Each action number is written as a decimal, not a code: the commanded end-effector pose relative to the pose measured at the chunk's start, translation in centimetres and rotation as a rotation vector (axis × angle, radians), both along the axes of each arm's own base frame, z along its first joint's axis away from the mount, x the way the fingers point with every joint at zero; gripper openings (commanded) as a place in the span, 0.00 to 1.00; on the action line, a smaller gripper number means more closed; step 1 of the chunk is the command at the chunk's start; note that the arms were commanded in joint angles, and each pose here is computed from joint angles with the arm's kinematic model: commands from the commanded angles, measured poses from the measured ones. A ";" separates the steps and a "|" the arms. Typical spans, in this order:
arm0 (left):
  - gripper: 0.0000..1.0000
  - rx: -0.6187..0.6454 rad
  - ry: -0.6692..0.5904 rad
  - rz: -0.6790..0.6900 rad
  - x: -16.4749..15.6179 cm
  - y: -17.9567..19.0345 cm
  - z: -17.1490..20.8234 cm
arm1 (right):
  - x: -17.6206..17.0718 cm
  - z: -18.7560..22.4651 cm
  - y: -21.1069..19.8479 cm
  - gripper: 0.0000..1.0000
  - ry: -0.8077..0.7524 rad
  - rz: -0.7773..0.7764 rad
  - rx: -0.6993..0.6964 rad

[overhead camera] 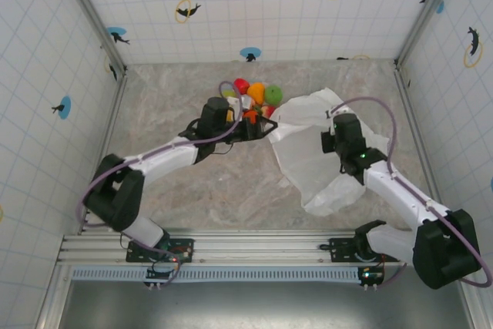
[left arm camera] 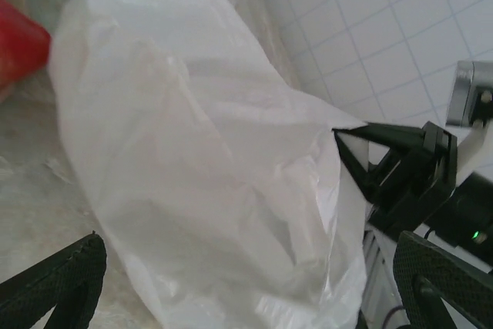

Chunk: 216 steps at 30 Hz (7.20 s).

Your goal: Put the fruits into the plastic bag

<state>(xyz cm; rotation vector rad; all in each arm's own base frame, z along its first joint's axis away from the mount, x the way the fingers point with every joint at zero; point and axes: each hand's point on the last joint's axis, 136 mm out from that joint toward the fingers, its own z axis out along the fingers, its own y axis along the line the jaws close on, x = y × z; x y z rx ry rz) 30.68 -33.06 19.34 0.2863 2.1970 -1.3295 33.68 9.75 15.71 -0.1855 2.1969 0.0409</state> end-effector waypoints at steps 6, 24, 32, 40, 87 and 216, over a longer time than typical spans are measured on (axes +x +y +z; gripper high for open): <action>0.98 0.139 -0.156 0.180 -2.7 5.6 -3.8 | 0.1 0.7 1.4 0.00 0.177 -0.092 0.395; 0.92 0.295 -0.226 0.024 -3.8 -2.2 -11.5 | 1.0 2.3 0.6 0.00 0.168 -0.148 0.586; 0.62 0.251 -0.153 -0.037 -2.7 -6.0 -13.5 | 0.9 4.3 -0.4 0.00 0.131 -0.155 0.609; 0.02 0.152 -0.149 -0.147 -3.4 -8.3 -9.6 | 0.6 8.1 -4.3 0.00 0.030 -0.177 0.240; 0.87 0.453 -0.136 0.319 8.2 9.7 -3.4 | 4.3 3.7 -3.1 0.00 0.083 -0.203 0.357; 0.89 0.223 -0.495 -0.088 0.5 -19.5 -10.1 | -1.1 3.9 2.9 0.00 0.272 -0.124 1.047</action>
